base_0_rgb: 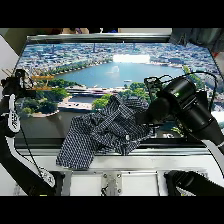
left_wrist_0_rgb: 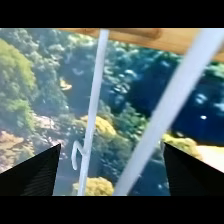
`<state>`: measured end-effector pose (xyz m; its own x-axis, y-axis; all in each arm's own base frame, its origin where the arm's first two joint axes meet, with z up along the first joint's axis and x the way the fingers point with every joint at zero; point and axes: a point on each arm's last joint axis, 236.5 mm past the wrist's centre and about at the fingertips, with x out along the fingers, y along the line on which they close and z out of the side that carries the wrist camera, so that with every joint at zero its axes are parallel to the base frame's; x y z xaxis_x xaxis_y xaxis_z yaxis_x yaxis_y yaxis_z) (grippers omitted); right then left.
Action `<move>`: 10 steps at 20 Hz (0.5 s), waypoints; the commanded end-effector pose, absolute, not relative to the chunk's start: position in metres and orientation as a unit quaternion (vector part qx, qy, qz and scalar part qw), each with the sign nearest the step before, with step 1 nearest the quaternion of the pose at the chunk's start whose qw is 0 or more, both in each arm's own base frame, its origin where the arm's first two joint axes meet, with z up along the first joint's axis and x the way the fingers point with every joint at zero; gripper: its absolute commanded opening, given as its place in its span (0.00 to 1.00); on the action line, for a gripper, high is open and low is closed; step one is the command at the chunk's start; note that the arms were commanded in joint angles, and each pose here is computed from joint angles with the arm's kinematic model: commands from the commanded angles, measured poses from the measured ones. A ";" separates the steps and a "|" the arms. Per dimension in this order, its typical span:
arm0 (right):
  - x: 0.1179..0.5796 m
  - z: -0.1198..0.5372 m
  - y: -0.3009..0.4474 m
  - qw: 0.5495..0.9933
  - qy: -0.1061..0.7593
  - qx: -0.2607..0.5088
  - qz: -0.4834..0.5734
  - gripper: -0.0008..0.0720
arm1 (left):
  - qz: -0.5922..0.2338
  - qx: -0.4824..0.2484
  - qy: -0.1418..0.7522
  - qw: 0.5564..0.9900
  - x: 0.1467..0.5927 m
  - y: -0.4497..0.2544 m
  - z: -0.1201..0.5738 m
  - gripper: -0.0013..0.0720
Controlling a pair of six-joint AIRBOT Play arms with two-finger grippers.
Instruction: Fold the clothes and pants, and hang the long-sleeved shirts on hangers.
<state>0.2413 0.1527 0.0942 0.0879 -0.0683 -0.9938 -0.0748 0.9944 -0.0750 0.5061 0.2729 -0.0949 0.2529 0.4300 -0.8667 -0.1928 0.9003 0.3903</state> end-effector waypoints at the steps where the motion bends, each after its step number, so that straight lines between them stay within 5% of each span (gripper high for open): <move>1: 0.242 0.094 0.153 0.736 0.675 -0.053 0.001 0.04 | 0.203 0.118 0.573 0.785 0.511 0.286 -0.098 0.97; 10: 0.243 0.087 0.155 0.729 0.683 -0.045 -0.015 0.04 | 0.202 0.117 0.566 0.791 0.515 0.293 -0.112 0.97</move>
<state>0.2428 0.1533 0.0895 0.0761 -0.0792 -0.9939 -0.0420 0.9957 -0.0826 0.5171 0.2931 -0.1022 0.2912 0.4586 -0.8395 -0.1915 0.8878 0.4186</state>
